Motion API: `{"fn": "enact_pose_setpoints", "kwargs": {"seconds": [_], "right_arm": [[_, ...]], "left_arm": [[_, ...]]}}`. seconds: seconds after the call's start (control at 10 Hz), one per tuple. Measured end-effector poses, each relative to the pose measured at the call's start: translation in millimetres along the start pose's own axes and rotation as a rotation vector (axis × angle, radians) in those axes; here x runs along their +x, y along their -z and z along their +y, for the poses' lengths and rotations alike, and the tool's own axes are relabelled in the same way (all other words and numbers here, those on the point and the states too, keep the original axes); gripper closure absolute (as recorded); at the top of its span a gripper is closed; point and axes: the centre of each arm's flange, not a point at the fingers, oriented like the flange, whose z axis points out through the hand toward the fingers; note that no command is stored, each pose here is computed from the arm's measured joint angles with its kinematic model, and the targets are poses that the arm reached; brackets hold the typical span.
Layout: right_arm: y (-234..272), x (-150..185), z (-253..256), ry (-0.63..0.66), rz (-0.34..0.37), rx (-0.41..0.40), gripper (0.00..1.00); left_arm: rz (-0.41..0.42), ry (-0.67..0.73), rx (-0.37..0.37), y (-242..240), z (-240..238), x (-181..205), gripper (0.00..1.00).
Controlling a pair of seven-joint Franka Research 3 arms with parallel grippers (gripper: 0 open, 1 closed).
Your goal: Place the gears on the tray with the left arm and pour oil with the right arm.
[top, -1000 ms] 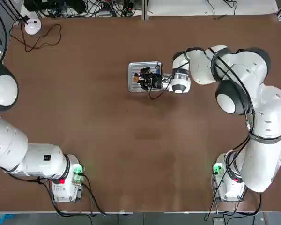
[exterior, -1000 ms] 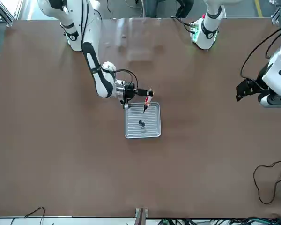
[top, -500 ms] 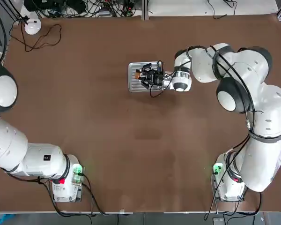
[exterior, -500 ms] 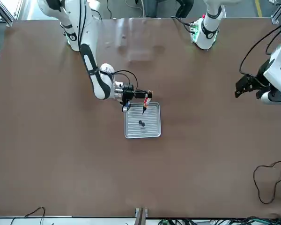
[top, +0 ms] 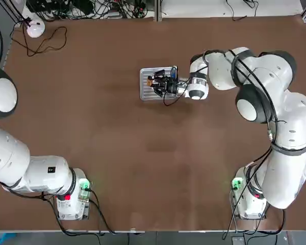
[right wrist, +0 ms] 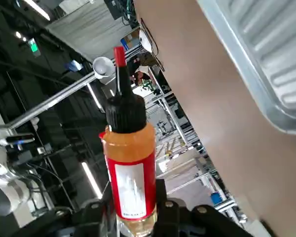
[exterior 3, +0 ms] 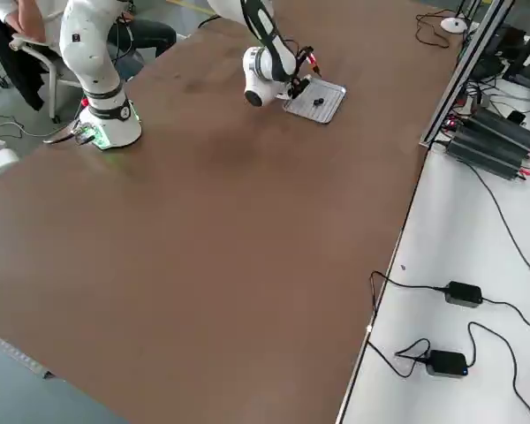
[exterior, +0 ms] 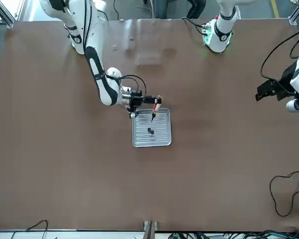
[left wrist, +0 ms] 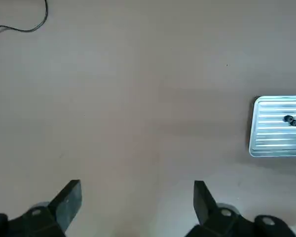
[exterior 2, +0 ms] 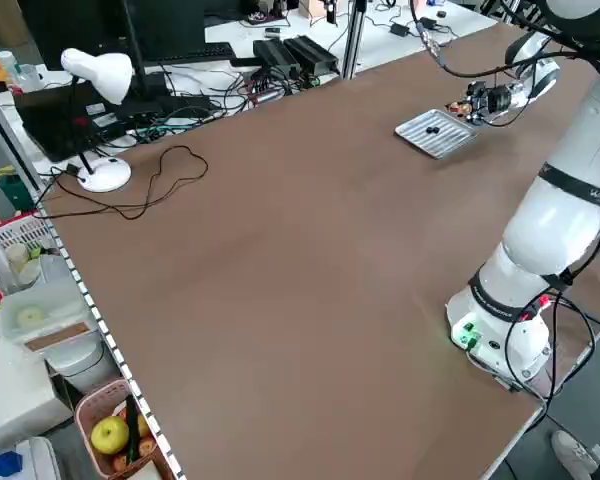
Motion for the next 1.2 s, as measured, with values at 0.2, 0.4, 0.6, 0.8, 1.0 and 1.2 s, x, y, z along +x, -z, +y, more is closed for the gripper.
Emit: {"fn": "enact_pose_setpoints", "kwargs": {"seconds": [0.2,0.4,0.6,0.8,1.0,1.2], "right_arm": [[4.8,5.6,1.7,0.224,0.016,-0.059,0.65],[5.8,13.7,-7.7,0.459,-0.012,-0.095,0.65],[6.2,20.2,-18.5,0.722,-0.021,-0.091,0.65],[10.8,25.3,-21.4,1.030,-0.024,-0.089,0.65],[17.9,32.3,-24.5,1.285,-0.018,-0.093,0.65],[25.1,37.9,-25.5,1.460,-0.013,-0.102,0.65]], "left_arm": [[0.000,0.000,0.000,-0.1,0.2,0.1,0.00],[-0.001,0.000,0.000,-0.8,0.1,0.4,0.00],[-0.002,0.000,0.000,-1.2,0.0,0.6,0.00],[-0.001,0.000,0.000,-1.1,0.2,0.7,0.00],[0.000,-0.001,0.000,-1.0,0.5,0.8,0.00],[0.003,-0.001,-0.001,-0.7,0.4,1.2,0.00]]}}
